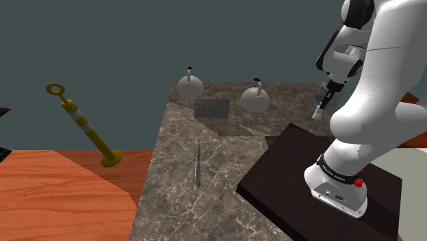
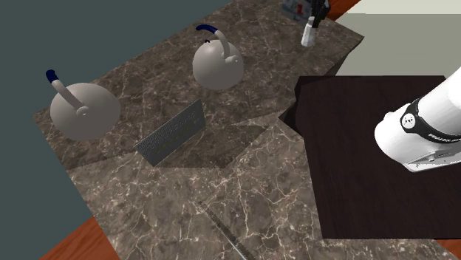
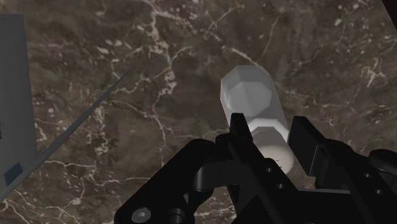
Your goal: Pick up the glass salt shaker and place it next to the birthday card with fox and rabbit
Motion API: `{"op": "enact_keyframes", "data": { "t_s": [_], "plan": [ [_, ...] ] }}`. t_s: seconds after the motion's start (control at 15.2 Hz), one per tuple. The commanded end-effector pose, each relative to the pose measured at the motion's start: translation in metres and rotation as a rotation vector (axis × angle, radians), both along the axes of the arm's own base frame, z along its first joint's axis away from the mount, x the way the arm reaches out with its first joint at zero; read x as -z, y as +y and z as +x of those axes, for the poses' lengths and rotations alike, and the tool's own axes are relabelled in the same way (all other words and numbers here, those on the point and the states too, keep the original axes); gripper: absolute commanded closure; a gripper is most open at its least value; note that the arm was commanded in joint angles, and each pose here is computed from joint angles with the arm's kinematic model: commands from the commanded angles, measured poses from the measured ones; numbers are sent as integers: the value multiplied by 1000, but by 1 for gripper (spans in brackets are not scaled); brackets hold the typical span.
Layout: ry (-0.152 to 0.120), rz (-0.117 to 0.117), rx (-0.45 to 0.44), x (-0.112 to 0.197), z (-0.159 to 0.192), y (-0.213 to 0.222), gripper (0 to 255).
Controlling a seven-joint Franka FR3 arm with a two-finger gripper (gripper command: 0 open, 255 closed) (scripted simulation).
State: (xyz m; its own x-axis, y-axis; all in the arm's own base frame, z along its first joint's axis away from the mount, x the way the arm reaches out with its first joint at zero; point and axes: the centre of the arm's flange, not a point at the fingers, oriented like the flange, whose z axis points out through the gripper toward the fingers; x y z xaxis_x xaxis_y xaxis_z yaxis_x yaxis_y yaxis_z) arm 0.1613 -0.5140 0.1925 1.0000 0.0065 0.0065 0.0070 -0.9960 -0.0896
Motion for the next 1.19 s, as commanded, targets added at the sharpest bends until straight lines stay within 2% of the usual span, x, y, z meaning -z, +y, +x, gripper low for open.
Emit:
{"op": "enact_keyframes", "data": {
  "t_s": [0.0, 0.2, 0.26, 0.59, 0.86, 1.12],
  "plan": [
    [0, 0, 0, 1, 0, 0, 255],
    [0, 0, 0, 1, 0, 0, 255],
    [0, 0, 0, 1, 0, 0, 0],
    [0, 0, 0, 1, 0, 0, 0],
    [0, 0, 0, -49, 0, -5, 0],
    [0, 0, 0, -49, 0, -5, 0]
  ]
}}
